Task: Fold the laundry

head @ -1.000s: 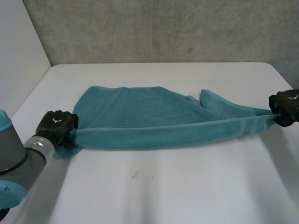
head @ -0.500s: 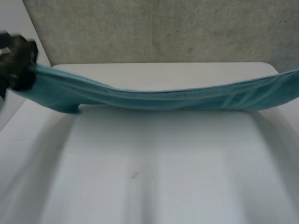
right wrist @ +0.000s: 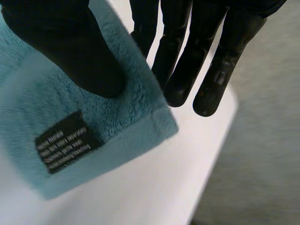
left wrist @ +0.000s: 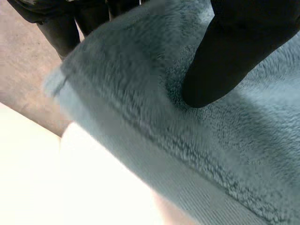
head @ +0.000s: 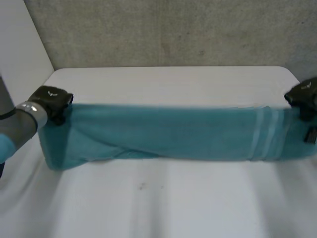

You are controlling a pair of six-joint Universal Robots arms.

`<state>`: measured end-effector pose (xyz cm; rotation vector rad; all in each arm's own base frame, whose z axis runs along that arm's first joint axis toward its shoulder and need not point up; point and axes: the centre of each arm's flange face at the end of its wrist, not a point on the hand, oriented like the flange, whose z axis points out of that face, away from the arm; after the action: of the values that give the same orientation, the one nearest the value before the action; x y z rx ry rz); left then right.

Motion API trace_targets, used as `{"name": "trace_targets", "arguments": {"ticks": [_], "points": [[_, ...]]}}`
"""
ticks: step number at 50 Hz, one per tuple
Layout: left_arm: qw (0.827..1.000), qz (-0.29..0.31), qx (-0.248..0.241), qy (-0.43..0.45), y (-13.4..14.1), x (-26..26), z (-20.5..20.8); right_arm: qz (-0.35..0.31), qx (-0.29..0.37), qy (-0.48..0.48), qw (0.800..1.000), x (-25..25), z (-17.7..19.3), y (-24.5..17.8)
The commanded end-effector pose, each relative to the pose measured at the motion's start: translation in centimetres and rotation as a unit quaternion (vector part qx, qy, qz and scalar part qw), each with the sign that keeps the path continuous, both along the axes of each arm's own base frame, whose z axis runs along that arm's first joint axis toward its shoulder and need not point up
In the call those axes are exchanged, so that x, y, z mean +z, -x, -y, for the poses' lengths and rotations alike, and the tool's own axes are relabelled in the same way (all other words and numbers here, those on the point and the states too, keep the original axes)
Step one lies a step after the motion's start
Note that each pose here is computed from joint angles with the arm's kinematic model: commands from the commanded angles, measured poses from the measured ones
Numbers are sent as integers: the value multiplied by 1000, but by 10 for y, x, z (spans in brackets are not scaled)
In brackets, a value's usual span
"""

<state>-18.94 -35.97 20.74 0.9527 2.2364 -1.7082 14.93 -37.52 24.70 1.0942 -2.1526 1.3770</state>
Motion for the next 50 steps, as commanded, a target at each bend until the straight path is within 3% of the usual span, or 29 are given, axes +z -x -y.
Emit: {"name": "trace_targets", "arguments": {"ticks": [1, 2, 3, 4, 5, 6, 7, 10, 13, 14, 15, 19, 23, 26, 30, 38, 44, 50], "points": [[974, -12, 17, 226, 12, 77, 60, 34, -18, 245, 969, 79, 54, -24], [964, -18, 21, 265, 15, 92, 62, 58, -23, 312, 948, 108, 58, -27], [926, -44, 27, 375, 25, 141, 56, 74, -23, 341, 937, 120, 59, -30], [925, -45, 27, 376, 25, 141, 56, 91, -24, 368, 925, 132, 59, -30], [910, -54, 32, 410, 24, 158, 52, 106, -23, 389, 915, 141, 59, -31], [882, -72, 36, 464, 23, 185, 46, 136, -19, 434, 890, 165, 52, -32], [859, -88, 37, 503, 21, 204, 40, 151, -17, 454, 878, 177, 46, -31], [847, -112, 32, 519, 23, 212, 36, 181, -7, 492, 852, 203, 23, -30], [857, -137, 26, 496, 21, 207, 37, 180, -5, 486, 855, 201, 16, -28], [857, -137, 25, 496, 21, 206, 37, 175, 1, 459, 871, 183, 16, -29], [874, -150, 23, 462, 18, 194, 40, 173, 3, 447, 877, 175, 18, -29], [902, -163, 9, 398, 17, 158, 45, 169, 14, 387, 906, 133, 23, -35], [920, -163, -8, 356, 20, 128, 44, 164, 21, 334, 928, 96, 22, -38], [944, -154, -13, 292, 22, 77, 43, 160, 26, 294, 942, 69, 20, -38], [963, -142, -6, 228, 22, 23, 41, 156, 30, 219, 963, 13, 21, -42], [987, -117, 8, 113, 19, -65, 28, 123, 18, 78, 989, -89, 11, -41], [994, -90, 9, 61, 15, -88, 6, 81, 11, 30, 996, -101, -4, -32], [999, -25, 1, 38, 5, -56, -34, 35, 7, -26, 999, -64, -42, -15]]}}
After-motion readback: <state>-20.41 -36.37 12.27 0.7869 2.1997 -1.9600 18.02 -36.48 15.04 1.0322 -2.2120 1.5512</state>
